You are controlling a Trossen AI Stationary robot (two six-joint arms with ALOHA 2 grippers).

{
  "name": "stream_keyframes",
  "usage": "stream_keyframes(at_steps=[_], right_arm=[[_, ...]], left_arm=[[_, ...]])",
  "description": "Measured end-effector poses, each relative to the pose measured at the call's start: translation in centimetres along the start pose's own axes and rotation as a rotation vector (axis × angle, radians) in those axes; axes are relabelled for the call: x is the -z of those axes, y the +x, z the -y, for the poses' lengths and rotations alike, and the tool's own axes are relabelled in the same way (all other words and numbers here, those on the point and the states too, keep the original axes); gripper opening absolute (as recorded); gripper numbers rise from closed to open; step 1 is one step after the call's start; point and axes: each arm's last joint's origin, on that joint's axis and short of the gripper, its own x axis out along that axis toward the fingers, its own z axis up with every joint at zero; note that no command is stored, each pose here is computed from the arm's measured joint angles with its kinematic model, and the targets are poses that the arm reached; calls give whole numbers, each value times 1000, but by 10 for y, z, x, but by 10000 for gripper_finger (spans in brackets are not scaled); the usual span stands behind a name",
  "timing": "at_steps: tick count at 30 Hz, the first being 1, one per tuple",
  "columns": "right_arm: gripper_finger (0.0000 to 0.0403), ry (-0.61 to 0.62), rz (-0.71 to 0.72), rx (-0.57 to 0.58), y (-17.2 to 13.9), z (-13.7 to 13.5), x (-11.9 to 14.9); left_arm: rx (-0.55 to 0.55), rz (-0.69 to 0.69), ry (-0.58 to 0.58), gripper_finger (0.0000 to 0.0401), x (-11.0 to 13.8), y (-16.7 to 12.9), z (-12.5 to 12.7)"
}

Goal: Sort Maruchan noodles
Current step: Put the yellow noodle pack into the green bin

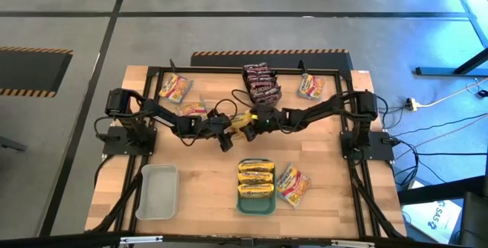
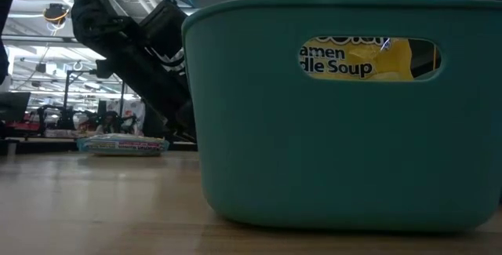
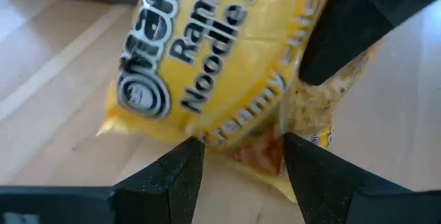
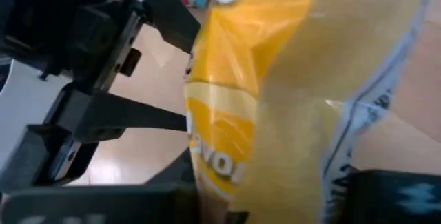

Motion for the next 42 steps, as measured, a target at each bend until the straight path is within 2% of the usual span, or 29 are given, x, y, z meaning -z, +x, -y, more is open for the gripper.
stream_keyframes(at_steps=[2, 8, 12, 16, 23, 27, 30, 42], right_arm=[[92, -29, -3, -5, -1, -1, -1], [92, -142, -7, 7, -7, -6, -1], [102, -207, -41, 27, -16, -9, -1], [103, -274, -53, 29, -24, -12, -4], [101, -475, -60, -155, -27, -27, -5], [102, -563, -24, -235, -27, -35, -5], [100, -583, 20, -282, -28, -39, -9], [104, -674, 83, -419, -30, -59, -25]], left_arm=[[2, 1, -1, 195, 0, 0, 0], [-7, -7, -1, 195, -4, -8, 1], [26, 2, 9, 195, -15, -31, 5], [50, 69, -60, 195, -35, -58, 0], [198, 172, -116, 228, -60, -88, -10], [310, 181, -123, 254, -66, -92, -13], [384, 168, -116, 266, -66, -89, -11], [406, 126, -70, 270, -58, -79, -3]])
